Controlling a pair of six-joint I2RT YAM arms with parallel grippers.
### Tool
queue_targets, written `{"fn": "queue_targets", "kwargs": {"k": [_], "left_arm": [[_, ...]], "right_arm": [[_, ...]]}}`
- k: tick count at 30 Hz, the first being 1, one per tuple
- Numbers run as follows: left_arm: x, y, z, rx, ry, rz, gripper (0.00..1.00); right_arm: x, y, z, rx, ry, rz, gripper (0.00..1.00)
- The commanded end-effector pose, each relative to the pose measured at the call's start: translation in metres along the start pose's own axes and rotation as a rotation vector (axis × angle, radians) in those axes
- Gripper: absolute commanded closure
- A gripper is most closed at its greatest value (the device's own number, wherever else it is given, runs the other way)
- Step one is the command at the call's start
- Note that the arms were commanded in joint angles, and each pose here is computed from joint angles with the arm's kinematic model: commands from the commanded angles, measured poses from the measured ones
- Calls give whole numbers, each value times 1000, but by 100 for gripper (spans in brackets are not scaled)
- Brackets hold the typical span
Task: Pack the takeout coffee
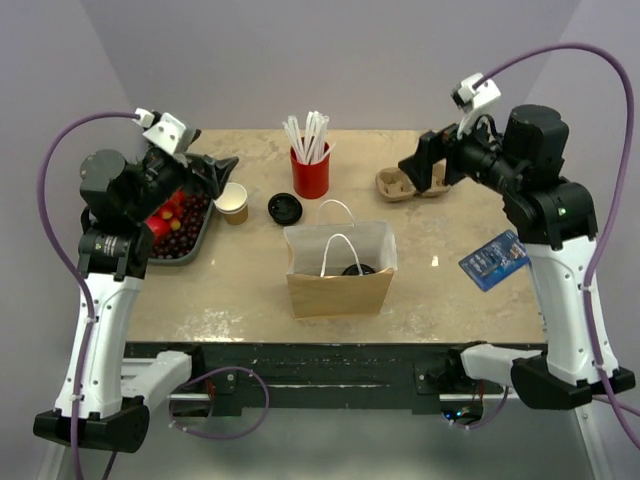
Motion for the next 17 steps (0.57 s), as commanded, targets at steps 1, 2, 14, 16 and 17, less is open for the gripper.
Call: {"fn": "queue_targets", "kwargs": {"k": [1, 2, 14, 16, 17], "left_arm": [[21, 47, -9, -104, 121, 36, 2], [27, 48, -8, -98, 162, 36, 1], [82, 73, 19, -55, 351, 43, 0], [83, 68, 28, -49, 337, 36, 0], [85, 67, 32, -54, 334, 35, 1]], "right_arm": [[-44, 45, 16, -229, -344, 179, 1], [-50, 49, 16, -259, -390, 201, 1], [-79, 86, 5, -437, -611, 135, 1], [-82, 83, 12, -411, -619, 150, 1], [-84, 80, 18, -397, -619, 152, 1]]}}
Point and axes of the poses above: each gripper's point midway between its finger pads, its own z axis out along the fingers, its own x axis along the line the jaws close on, y = z × x, the point moved 5 cm from there along -z, back along the fingers, and after that the axes turned 10 degrees about z, right-handed, at the moved point
